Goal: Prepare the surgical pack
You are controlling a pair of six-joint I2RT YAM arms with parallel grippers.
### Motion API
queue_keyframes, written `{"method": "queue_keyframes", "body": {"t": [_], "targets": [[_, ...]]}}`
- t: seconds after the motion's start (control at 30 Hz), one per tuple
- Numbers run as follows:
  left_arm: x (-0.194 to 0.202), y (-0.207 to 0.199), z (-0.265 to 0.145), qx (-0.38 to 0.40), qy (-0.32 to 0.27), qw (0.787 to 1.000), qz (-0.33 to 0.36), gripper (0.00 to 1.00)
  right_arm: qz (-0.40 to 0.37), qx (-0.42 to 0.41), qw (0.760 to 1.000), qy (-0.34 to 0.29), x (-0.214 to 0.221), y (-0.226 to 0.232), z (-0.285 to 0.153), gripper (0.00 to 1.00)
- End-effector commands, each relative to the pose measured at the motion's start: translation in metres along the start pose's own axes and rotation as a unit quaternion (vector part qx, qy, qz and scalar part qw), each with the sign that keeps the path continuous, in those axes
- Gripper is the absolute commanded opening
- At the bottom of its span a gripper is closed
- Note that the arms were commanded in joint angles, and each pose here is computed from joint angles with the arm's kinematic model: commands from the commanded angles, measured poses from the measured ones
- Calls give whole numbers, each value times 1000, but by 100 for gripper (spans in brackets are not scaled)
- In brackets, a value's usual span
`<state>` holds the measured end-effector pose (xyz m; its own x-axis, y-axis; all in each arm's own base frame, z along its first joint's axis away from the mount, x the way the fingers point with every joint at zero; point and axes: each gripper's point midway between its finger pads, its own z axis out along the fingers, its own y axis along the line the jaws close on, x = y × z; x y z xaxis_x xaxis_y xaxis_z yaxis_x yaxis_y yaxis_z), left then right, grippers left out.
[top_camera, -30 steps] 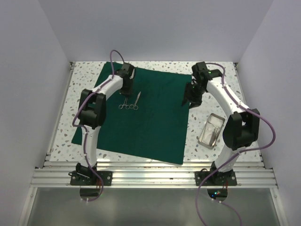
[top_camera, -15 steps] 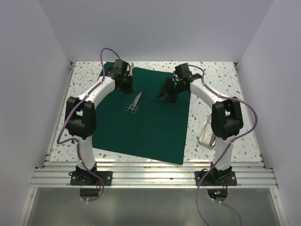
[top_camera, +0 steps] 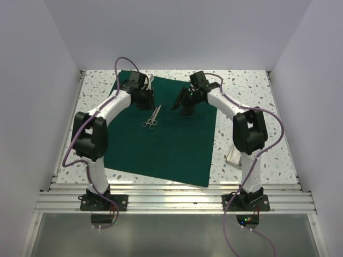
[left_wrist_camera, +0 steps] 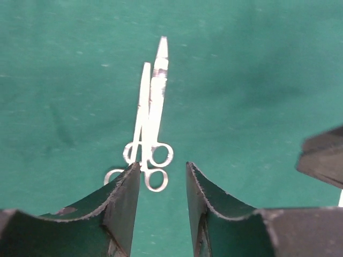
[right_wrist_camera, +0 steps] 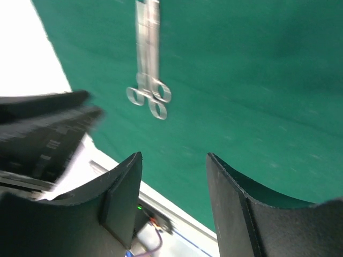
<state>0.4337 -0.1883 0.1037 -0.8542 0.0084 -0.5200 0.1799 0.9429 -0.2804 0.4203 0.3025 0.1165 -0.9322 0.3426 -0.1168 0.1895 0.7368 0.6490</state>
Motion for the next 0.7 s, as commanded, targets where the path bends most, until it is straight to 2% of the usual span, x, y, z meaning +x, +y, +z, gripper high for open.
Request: {"method": "queue_keyframes", "body": {"t": [0.0, 0.17, 0.67], "targets": [[-11, 17, 10, -46, -24, 998, 35, 43, -16, 35, 999, -1, 10, -13, -28, 55], [-18, 27, 32, -68, -14, 996, 50, 37, -25, 39, 999, 1, 21, -22, -43, 55], [4, 28, 62, -64, 29, 996, 63, 39, -9, 46, 999, 4, 23, -42, -55, 55]]}}
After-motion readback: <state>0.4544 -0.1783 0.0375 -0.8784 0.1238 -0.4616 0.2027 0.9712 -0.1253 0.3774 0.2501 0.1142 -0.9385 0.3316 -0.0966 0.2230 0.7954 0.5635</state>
